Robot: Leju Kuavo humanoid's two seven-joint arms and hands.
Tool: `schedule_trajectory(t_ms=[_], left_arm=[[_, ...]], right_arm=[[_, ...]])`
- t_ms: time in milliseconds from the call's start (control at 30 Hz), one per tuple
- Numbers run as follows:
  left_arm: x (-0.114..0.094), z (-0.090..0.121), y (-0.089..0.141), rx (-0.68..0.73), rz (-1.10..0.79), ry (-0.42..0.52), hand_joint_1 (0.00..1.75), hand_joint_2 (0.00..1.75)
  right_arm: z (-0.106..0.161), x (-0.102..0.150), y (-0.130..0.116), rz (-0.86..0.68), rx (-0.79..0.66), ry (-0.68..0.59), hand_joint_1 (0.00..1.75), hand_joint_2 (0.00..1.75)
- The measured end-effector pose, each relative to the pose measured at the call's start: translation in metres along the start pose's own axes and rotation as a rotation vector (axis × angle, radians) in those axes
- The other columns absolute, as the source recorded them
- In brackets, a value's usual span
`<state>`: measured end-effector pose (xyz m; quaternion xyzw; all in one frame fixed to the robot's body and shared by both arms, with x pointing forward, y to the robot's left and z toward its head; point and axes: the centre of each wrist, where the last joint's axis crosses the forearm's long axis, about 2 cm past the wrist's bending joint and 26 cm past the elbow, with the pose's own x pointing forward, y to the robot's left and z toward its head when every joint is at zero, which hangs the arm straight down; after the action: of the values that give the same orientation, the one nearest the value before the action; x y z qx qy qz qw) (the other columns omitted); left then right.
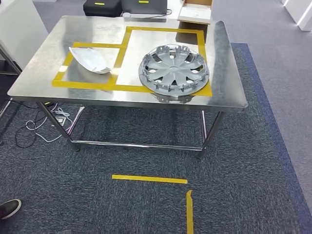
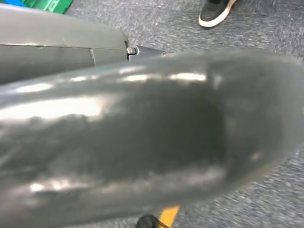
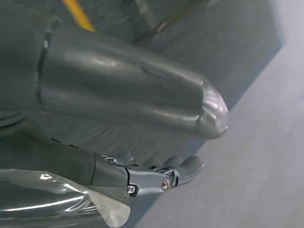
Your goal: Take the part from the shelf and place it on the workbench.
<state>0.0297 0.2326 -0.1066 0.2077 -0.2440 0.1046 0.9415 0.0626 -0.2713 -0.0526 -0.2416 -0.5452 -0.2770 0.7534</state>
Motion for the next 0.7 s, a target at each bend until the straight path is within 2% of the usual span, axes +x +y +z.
schedule_trajectory(t_ms=[133,300,367,500,700], left_arm=[[0.001,0.002,-0.004,-0.014,-0.018,-0.006,0.0,0.0],[-0.001,0.006,-0.008,-0.015,-0.023,-0.01,0.0,0.0],[-0.001,0.007,-0.009,-0.018,-0.029,-0.007,0.0,0.0],[0.0,0.007,-0.01,-0.02,-0.042,0.017,0.0,0.0],[-0.002,0.008,-0.011,-0.039,-0.06,0.036,0.0,0.0]], right_arm=[[0.013,-0.026,-0.001,0.106,0.056,0.159,0.0,0.0],[0.049,-0.061,-0.004,0.271,0.083,0.613,0.0,0.0],[0.061,-0.068,-0.001,0.345,0.13,0.721,0.0,0.0],[0.069,-0.072,0.01,0.386,0.246,0.779,0.0,0.0],[0.072,-0.073,0.019,0.356,0.29,0.785,0.0,0.0]])
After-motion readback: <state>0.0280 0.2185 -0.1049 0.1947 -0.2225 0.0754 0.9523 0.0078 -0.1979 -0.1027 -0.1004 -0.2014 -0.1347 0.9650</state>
